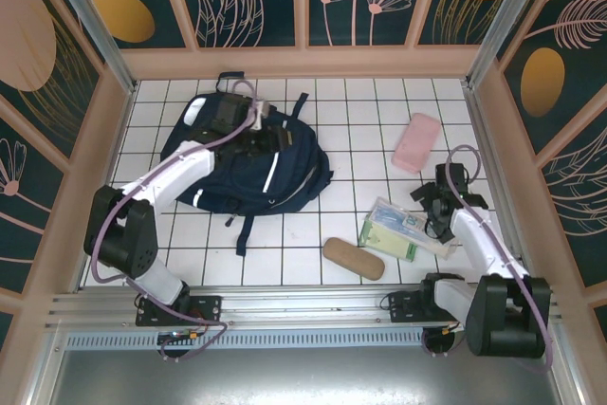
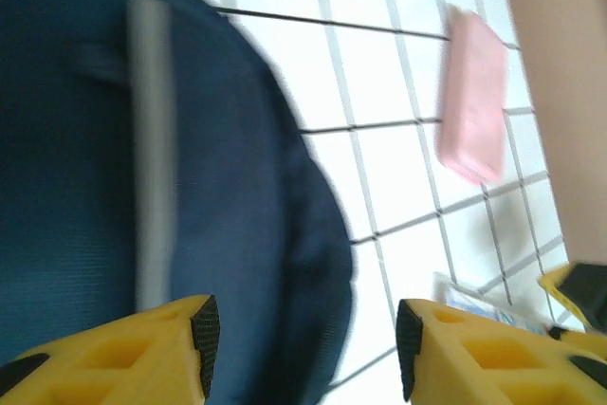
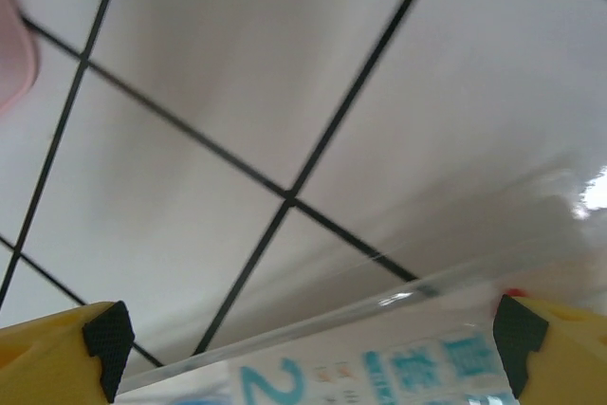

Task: Pack books, pencil case, and school supplies into a backpack

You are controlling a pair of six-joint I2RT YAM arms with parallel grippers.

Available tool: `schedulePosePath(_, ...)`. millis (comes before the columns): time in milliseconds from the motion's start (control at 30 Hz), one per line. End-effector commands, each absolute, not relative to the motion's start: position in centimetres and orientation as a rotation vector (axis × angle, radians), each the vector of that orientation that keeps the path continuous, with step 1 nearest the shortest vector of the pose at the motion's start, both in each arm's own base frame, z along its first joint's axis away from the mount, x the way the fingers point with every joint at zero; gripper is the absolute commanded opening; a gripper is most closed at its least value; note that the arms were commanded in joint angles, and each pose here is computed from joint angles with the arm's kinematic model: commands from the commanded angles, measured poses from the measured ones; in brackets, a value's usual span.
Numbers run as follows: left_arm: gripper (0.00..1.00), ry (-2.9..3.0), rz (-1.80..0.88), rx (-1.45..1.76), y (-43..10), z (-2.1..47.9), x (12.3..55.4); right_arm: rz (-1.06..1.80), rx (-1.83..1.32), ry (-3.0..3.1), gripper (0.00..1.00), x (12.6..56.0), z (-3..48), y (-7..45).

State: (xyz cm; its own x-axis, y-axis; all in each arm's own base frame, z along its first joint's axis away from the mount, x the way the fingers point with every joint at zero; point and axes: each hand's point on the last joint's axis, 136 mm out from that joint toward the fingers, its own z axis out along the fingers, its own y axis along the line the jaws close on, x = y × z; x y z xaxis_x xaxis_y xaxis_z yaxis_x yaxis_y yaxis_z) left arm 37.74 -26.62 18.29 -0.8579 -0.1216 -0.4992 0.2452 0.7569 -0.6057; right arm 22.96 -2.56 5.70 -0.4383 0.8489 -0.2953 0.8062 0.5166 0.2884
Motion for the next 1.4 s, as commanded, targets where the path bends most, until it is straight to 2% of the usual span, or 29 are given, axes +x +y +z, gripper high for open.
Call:
schedulePosePath(0,0.55,2.399,-0.954,0.239,-30.8,19.3,36.5,0.050,1.450,2.309,0.99,20.8,5.4,-4.1)
schedulePosePath(133,0.56,2.462,-1.095,0.369,-36.7,17.0,34.3,0.210,1.409,2.372,0.99,21.0,4.1,-2.1)
schedulePosePath(300,0.57,2.528,-1.197,0.452,-41.4,14.0,32.4,0.501,1.291,2.431,0.97,22.4,3.7,1.4)
schedulePosePath(400,0.58,2.576,-1.215,0.472,-42.7,11.9,32.0,0.710,1.163,2.387,0.93,24.0,5.4,3.6)
schedulePosePath(600,0.59,2.644,-1.192,0.458,-42.8,8.6,32.0,0.937,1.002,2.349,0.89,26.0,7.5,6.5)
schedulePosePath(733,0.59,2.668,-1.154,0.453,-42.5,7.8,32.2,0.914,0.936,2.396,0.88,26.9,7.6,7.0)
schedulePosePath(967,0.60,2.642,-1.143,0.396,-42.2,8.3,33.1,0.563,0.944,2.374,0.88,26.8,9.1,3.0)
schedulePosePath(1167,0.60,2.549,-1.345,0.360,-44.0,10.1,33.2,0.524,0.913,2.262,0.89,28.5,10.2,1.7)
schedulePosePath(1367,0.60,2.483,-1.542,0.219,-45.0,9.9,33.5,0.573,0.859,2.340,0.88,31.4,8.7,2.2)
